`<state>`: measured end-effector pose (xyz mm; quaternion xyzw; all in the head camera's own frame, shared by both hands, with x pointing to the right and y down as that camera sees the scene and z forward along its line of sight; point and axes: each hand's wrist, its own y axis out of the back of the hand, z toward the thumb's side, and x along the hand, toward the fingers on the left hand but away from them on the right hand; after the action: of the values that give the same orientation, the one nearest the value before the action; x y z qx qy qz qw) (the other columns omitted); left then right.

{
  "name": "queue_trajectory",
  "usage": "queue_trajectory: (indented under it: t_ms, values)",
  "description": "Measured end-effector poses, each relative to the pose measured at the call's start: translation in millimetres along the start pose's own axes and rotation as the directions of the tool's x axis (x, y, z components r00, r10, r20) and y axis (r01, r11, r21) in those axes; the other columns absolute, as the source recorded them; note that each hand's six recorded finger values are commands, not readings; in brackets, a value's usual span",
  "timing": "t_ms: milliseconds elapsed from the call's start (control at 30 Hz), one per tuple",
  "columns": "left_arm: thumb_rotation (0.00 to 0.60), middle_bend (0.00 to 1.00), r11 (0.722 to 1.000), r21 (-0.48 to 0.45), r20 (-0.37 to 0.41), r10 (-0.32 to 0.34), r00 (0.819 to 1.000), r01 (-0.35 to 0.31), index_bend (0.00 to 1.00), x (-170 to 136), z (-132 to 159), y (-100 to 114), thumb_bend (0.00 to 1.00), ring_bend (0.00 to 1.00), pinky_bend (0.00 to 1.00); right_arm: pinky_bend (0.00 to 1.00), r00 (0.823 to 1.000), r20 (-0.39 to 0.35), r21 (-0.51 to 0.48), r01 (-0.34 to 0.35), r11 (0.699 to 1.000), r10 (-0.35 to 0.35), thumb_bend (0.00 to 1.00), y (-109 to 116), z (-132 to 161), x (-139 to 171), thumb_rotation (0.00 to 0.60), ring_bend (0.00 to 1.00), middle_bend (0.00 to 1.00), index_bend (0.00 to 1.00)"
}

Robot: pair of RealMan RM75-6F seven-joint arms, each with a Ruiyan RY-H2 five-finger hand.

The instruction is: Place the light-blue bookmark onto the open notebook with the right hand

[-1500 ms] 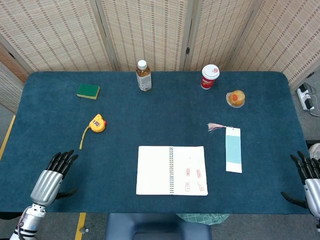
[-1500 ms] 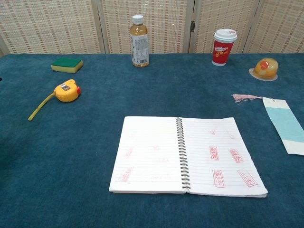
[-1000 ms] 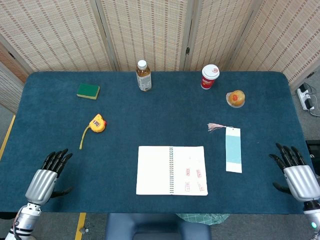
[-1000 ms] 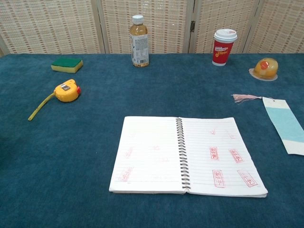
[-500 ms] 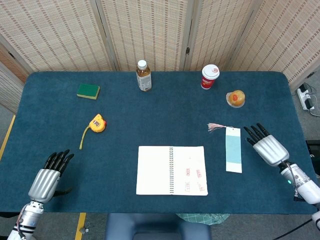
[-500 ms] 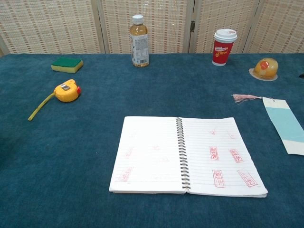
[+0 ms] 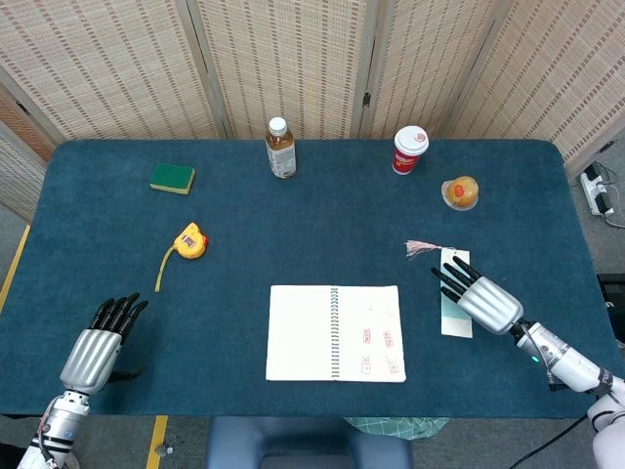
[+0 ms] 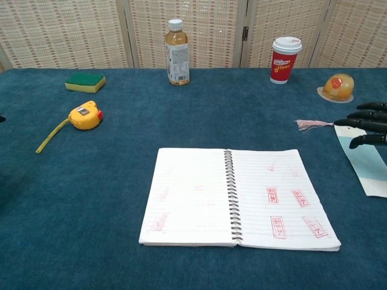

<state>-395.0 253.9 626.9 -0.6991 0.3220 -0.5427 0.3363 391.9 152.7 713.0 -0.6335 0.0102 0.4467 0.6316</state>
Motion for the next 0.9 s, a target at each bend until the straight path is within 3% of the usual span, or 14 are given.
queue_trajectory:
  t_ms: [133,500,900]
  values:
    - [0.600,0.02,1.000,0.001,-0.005,-0.003,1.000,0.003,0.06,1,-1,-1,0.14,0.00,0.00,0.00,1.000,-0.015,-0.022,-0.006,1.000,0.006,0.16,-4,8,-4,0.600,0.00,0.03,0.28]
    - [0.600,0.01,1.000,0.000,-0.007,-0.010,1.000,0.010,0.06,3,-3,-4,0.14,0.00,0.00,0.00,0.999,-0.036,-0.024,-0.035,0.999,0.034,0.18,-11,10,-7,0.600,0.00,0.03,0.31]
    - [0.600,0.02,1.000,-0.002,-0.011,-0.013,1.000,0.013,0.05,4,-4,-5,0.14,0.00,0.00,0.00,0.999,-0.036,-0.020,-0.036,0.999,0.036,0.20,-12,13,-10,0.600,0.03,0.05,0.44]
